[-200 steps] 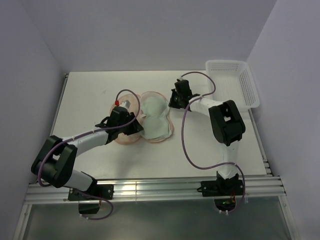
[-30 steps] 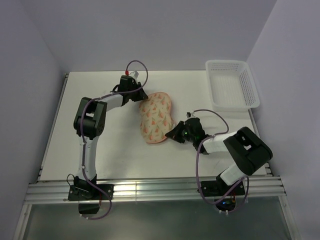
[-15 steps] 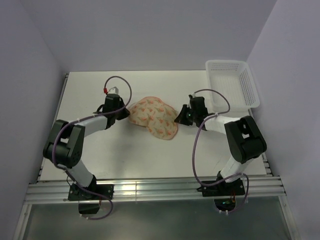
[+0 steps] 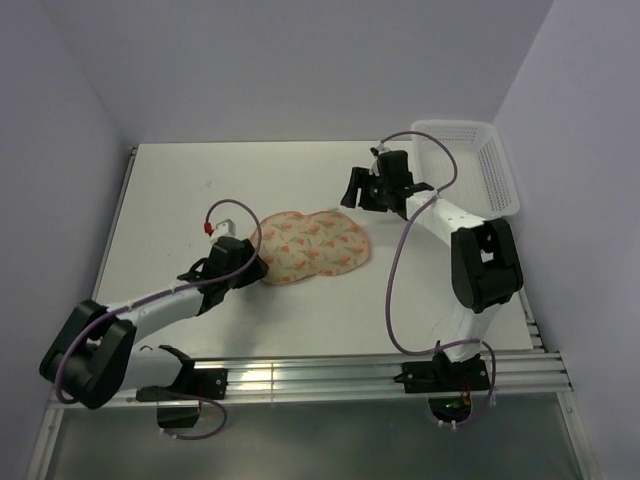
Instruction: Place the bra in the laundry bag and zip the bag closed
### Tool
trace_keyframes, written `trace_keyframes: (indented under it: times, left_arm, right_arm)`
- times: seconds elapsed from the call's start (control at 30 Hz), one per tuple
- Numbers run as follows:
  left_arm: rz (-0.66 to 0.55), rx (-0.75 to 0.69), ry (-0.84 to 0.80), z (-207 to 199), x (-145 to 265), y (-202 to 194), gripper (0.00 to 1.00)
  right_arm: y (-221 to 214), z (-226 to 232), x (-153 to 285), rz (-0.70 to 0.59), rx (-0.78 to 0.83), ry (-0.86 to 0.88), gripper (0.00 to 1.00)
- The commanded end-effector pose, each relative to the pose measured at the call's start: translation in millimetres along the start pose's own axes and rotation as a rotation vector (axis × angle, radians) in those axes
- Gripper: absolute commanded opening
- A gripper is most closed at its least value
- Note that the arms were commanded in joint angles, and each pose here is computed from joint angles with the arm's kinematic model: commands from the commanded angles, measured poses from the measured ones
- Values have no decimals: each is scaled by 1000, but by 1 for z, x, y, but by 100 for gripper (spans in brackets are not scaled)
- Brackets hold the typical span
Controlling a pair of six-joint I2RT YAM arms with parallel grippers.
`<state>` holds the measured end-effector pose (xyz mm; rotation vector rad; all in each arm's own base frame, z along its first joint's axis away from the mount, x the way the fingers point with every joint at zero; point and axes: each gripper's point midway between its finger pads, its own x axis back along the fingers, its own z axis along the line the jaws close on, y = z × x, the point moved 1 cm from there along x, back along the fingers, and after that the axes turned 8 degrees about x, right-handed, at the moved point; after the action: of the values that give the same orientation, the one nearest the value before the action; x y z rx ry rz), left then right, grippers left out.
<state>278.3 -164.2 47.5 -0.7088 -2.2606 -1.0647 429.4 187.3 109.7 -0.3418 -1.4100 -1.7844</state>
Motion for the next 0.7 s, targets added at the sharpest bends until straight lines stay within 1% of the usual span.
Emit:
trace_keyframes:
  times: [0.0, 0.03, 0.07, 0.1, 0.13, 0.17, 0.2, 0.23, 0.27, 0.3, 0.33, 0.37, 0.4, 0.43, 0.47, 0.53, 0.6, 0.63, 0.67]
  left_arm:
    - [-82, 78, -60, -16, 18, 18, 59]
    - [-115, 86, -93, -24, 28, 29, 59]
    - [-139, 91, -110, -31, 34, 37, 59]
    - [-149, 93, -126, -34, 39, 40, 57]
    - [-164, 102, -150, -37, 48, 43, 55]
    - [-162, 119, -158, -36, 51, 42, 47]
    - [-156, 123, -169, -35, 54, 39, 45]
    - [-162, 131, -203, -37, 60, 39, 41]
    - [-136, 127, -194, -26, 57, 27, 27]
    - [-113, 125, -209, -24, 58, 21, 22]
    - [-97, 117, -211, -20, 56, 14, 16]
    - [-85, 112, -195, -8, 52, 5, 8]
    - [-78, 104, -200, -5, 50, 0, 0]
    - [-92, 67, -212, 0, 46, -3, 0]
    - [-101, 45, -213, 2, 44, -3, 0]
    - [-138, 19, -160, 12, 39, 2, 0]
    - [-158, -15, -182, 6, 38, 8, 6]
    - [-152, -18, -191, 1, 37, 9, 10]
    - [-149, -11, -171, 3, 36, 9, 16]
  right_arm:
    - [3, 17, 29, -32, 41, 16, 73]
    - [7, 22, 33, -72, 30, 12, 74]
    - [0, 36, 37, -78, 41, 30, 73]
    - [-10, 43, 48, -95, 40, 41, 71]
    - [-7, 57, 52, -147, 33, 76, 69]
    - [-14, 82, 66, -173, 55, 121, 63]
    - [-35, 88, 67, -162, 59, 143, 57]
    - [-37, 104, 71, -192, 47, 188, 48]
    - [-61, 120, 77, -171, 58, 234, 19]
    - [-69, 132, 81, -165, 24, 279, 4]
    - [-69, 146, 86, -196, 6, 339, 0]
    - [-74, 157, 94, -215, -10, 385, 0]
    - [-100, 166, 94, -193, -17, 415, 0]
    - [-97, 181, 100, -237, -75, 469, 2]
    - [-111, 182, 96, -214, -97, 472, 6]
    - [-122, 199, 96, -208, -147, 495, 11]
    - [-137, 202, 85, -181, -170, 465, 27]
    - [-139, 206, 83, -196, -205, 452, 35]
    - [-149, 203, 74, -174, -221, 423, 53]
